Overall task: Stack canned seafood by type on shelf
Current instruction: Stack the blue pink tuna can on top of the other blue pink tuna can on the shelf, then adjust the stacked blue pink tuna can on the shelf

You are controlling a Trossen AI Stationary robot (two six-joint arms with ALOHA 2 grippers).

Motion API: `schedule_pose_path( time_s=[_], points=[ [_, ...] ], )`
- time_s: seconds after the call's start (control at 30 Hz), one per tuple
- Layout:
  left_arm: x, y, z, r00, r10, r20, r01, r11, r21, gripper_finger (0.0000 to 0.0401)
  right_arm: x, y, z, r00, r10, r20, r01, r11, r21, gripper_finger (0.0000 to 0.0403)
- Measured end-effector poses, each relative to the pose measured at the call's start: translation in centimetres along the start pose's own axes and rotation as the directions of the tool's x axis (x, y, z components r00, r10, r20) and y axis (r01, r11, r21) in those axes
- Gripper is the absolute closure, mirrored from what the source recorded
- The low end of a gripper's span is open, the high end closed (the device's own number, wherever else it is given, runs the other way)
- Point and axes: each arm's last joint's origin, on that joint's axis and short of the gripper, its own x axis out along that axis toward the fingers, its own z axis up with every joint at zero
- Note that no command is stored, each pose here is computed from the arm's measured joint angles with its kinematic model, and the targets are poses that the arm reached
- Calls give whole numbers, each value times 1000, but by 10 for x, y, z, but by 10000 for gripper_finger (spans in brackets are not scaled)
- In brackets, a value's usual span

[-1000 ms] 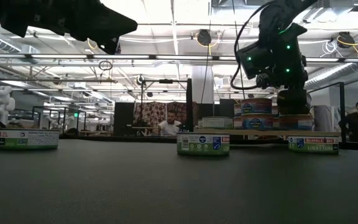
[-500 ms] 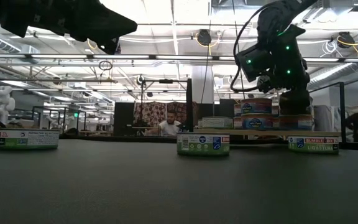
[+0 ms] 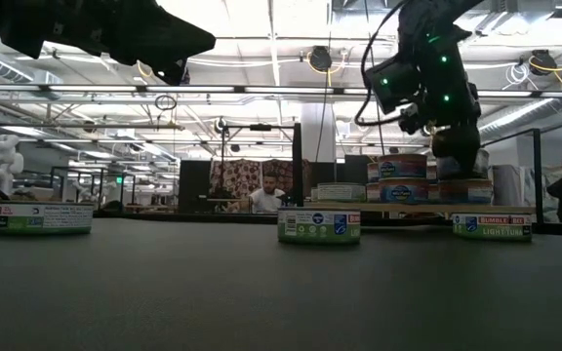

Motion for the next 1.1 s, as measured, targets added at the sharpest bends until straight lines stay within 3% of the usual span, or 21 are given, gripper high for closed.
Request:
schedule_pose_path(
  time_s=[0.37, 0.53, 0.67, 0.93, 1.1],
  points=[
    [0, 0, -1, 1000, 0, -7, 0, 1000, 0, 400, -17, -10, 5, 994, 105, -12, -105, 993, -54, 69],
    [0, 0, -1, 1000, 0, -11, 0, 1000, 1, 400, -24, -15, 3, 988, 149, -40, -149, 989, -6, 69],
    [0, 0, -1, 1000, 1, -11, -1, 1000, 3, 400, -35, -16, 4, 969, 243, -39, -241, 969, 48, 69],
    [0, 0, -1, 1000, 1, -11, -1, 1000, 5, 400, -84, -18, 0, 942, 304, 144, -314, 948, 57, 69],
    [0, 0, -2, 1000, 1, -17, -1, 1000, 4, 400, -117, -13, -14, 888, 396, 232, -428, 898, 106, 69]
  ],
)
